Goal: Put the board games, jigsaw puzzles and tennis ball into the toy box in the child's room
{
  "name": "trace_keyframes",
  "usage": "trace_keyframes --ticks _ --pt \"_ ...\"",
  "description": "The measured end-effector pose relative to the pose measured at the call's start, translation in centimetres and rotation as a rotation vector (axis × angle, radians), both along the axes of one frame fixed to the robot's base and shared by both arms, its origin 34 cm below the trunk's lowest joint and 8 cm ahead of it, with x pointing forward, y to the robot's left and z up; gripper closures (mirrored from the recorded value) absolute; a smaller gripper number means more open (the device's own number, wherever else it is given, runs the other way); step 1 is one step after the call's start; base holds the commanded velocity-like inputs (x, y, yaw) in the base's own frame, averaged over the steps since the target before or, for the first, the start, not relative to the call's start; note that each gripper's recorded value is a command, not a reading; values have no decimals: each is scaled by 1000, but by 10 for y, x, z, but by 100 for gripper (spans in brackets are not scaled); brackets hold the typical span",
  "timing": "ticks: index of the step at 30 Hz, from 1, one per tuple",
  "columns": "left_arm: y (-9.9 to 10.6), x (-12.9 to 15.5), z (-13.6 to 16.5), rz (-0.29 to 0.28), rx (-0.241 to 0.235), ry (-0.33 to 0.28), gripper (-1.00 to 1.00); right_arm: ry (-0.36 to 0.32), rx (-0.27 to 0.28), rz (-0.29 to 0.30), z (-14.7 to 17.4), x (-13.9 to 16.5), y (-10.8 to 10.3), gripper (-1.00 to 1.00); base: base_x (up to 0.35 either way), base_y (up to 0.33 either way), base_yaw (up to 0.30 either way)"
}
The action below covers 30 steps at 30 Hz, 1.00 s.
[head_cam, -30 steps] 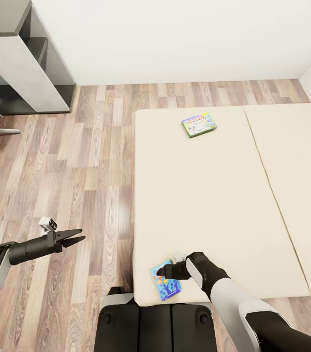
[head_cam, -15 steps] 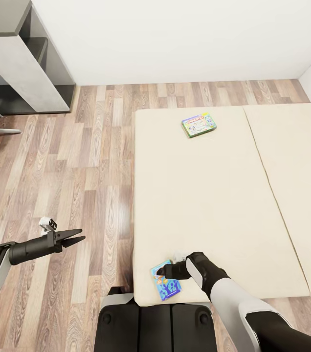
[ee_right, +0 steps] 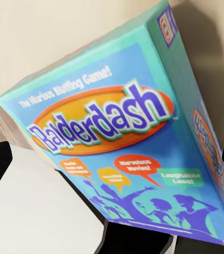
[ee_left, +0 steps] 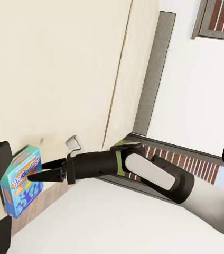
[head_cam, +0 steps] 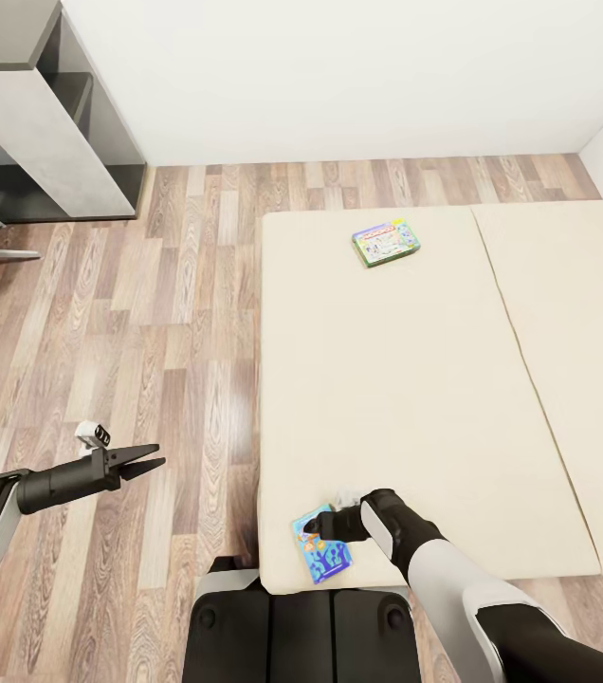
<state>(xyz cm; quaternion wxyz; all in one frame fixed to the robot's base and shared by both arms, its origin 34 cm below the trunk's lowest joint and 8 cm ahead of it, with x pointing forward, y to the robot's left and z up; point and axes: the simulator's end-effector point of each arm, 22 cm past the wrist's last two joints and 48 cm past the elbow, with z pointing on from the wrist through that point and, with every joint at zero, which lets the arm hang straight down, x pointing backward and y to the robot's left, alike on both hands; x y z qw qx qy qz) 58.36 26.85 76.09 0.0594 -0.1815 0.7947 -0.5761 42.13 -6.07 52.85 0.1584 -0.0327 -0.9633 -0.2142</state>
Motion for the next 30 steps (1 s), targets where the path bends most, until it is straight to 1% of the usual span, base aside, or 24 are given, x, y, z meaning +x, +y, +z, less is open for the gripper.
trace_keyframes --ticks 30 --pt "0 0 0 2 0 -1 -100 7 -1 0 0 -1 0 -100 0 0 0"
